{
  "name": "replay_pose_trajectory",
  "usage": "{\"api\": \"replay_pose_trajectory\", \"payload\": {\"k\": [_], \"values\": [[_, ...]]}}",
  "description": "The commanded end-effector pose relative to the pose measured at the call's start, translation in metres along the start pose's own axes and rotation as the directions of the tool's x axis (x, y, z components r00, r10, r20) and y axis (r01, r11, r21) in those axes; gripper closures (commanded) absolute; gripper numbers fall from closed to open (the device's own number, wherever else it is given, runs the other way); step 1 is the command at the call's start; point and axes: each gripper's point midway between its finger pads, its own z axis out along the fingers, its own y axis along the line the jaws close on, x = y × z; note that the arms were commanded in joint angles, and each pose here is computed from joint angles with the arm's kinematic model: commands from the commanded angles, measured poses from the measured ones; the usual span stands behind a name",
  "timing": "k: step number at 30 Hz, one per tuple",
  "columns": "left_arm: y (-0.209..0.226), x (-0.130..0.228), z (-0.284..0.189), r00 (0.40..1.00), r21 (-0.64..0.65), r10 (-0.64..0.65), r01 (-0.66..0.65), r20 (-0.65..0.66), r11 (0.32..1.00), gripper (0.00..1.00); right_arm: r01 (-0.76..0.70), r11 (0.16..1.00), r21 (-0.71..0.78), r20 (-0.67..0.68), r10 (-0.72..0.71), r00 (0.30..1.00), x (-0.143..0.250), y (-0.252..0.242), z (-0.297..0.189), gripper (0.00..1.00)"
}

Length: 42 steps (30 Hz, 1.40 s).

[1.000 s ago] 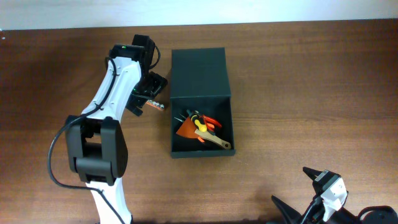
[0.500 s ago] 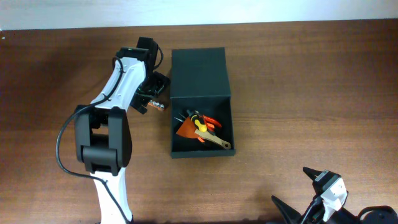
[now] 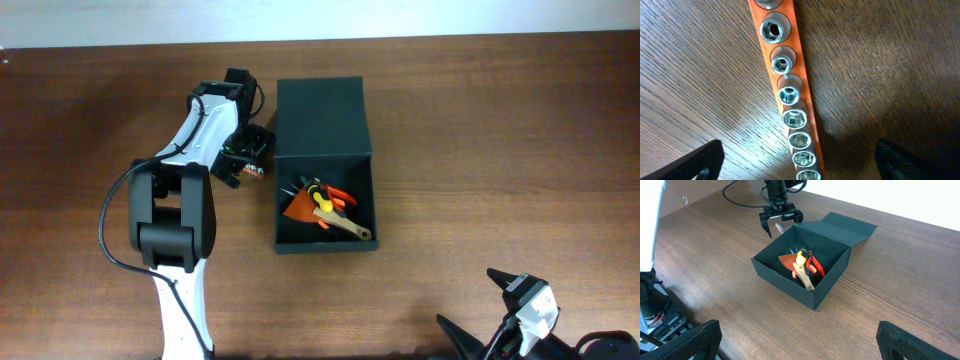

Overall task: Pack container
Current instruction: 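Move left gripper to the orange socket strip and grasp it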

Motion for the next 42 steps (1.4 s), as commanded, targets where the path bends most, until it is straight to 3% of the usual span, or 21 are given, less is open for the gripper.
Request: {"api": "replay_pose_trajectory", "payload": {"k": [1, 11, 12, 15, 29, 42], "values": [[-0.004, 0.0, 0.0, 1.0, 0.011, -0.009, 0.009, -0.014, 1.0, 0.05, 0.0, 1.0, -0.009, 0.005, 0.0, 1.0, 0.0, 0.001, 0.0, 0.01], [0.005, 0.009, 0.014, 0.997, -0.035, -0.015, 0.013, -0.072, 0.999, 0.11, 0.0, 1.0, -0.009, 0.005, 0.0, 1.0, 0.0, 0.001, 0.0, 0.01], [0.005, 0.009, 0.014, 0.997, -0.034, -0.015, 0.013, -0.076, 0.999, 0.19, 0.0, 1.0, -0.009, 0.005, 0.0, 1.0, 0.0, 0.001, 0.0, 0.01], [0.005, 0.009, 0.015, 0.997, -0.035, -0.015, 0.012, -0.076, 0.999, 0.32, 0.0, 1.0, -0.009, 0.005, 0.0, 1.0, 0.0, 0.001, 0.0, 0.01], [0.005, 0.009, 0.015, 0.997, -0.035, -0.015, 0.012, -0.076, 0.999, 0.68, 0.0, 1.0, -0.009, 0.005, 0.0, 1.0, 0.0, 0.001, 0.0, 0.01], [0.004, 0.009, 0.011, 0.997, -0.026, -0.011, 0.009, -0.071, 1.0, 0.81, 0.0, 1.0, -0.009, 0.005, 0.0, 1.0, 0.0, 0.001, 0.0, 0.01]]}}
